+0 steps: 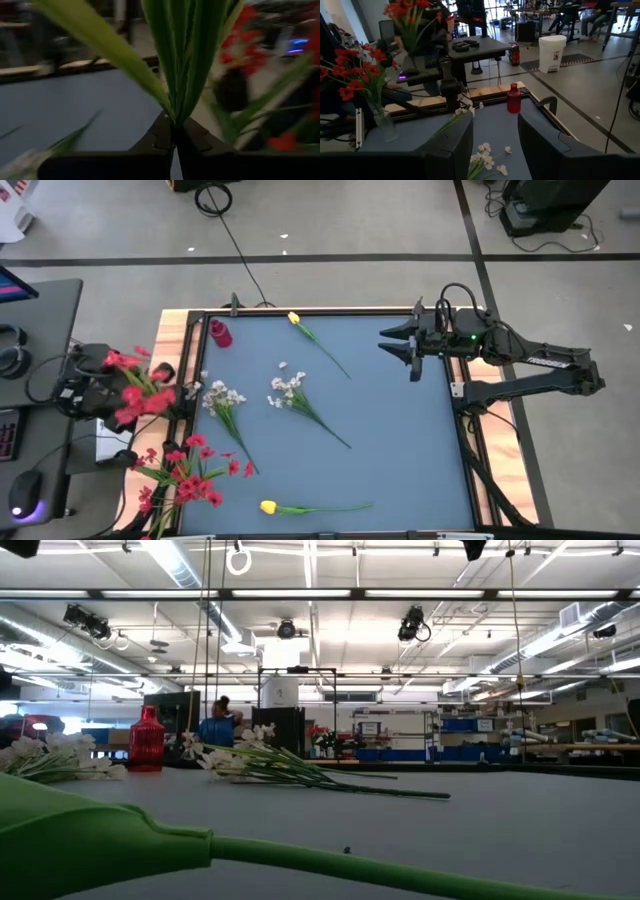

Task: Sort flowers into vase by color
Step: Put the red flowers into the transparent vase

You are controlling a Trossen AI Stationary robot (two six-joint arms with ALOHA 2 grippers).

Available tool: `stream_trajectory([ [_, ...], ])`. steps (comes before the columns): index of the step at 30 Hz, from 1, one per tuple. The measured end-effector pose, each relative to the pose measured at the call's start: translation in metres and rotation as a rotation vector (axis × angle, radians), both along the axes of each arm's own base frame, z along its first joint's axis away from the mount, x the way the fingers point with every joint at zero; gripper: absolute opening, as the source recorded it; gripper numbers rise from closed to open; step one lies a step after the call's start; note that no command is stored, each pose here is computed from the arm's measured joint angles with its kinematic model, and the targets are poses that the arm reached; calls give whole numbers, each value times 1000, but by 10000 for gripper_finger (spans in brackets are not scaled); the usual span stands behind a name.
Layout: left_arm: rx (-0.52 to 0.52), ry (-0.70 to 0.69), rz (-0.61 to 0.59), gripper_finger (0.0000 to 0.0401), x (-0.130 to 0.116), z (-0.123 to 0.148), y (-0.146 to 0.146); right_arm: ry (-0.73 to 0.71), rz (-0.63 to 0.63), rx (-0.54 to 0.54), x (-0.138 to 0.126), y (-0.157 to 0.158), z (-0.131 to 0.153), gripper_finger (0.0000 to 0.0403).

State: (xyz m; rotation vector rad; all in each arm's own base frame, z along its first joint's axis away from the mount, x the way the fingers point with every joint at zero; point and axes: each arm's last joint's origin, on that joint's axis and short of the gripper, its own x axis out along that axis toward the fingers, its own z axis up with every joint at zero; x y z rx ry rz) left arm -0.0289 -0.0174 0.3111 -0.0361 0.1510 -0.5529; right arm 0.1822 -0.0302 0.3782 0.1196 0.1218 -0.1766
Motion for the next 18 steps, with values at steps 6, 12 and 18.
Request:
stream_trajectory([
  [6, -128, -36, -187, 13, 26, -9, -3, -12, 0, -2, 0, 0, 1, 164],
  [12, -169, -77, -299, 13, 45, -19, -5, -16, 0, -2, 0, 0, 2, 164],
  [18, -235, -69, -369, 12, 64, -36, -5, -15, 0, -2, 0, 0, 1, 164],
])
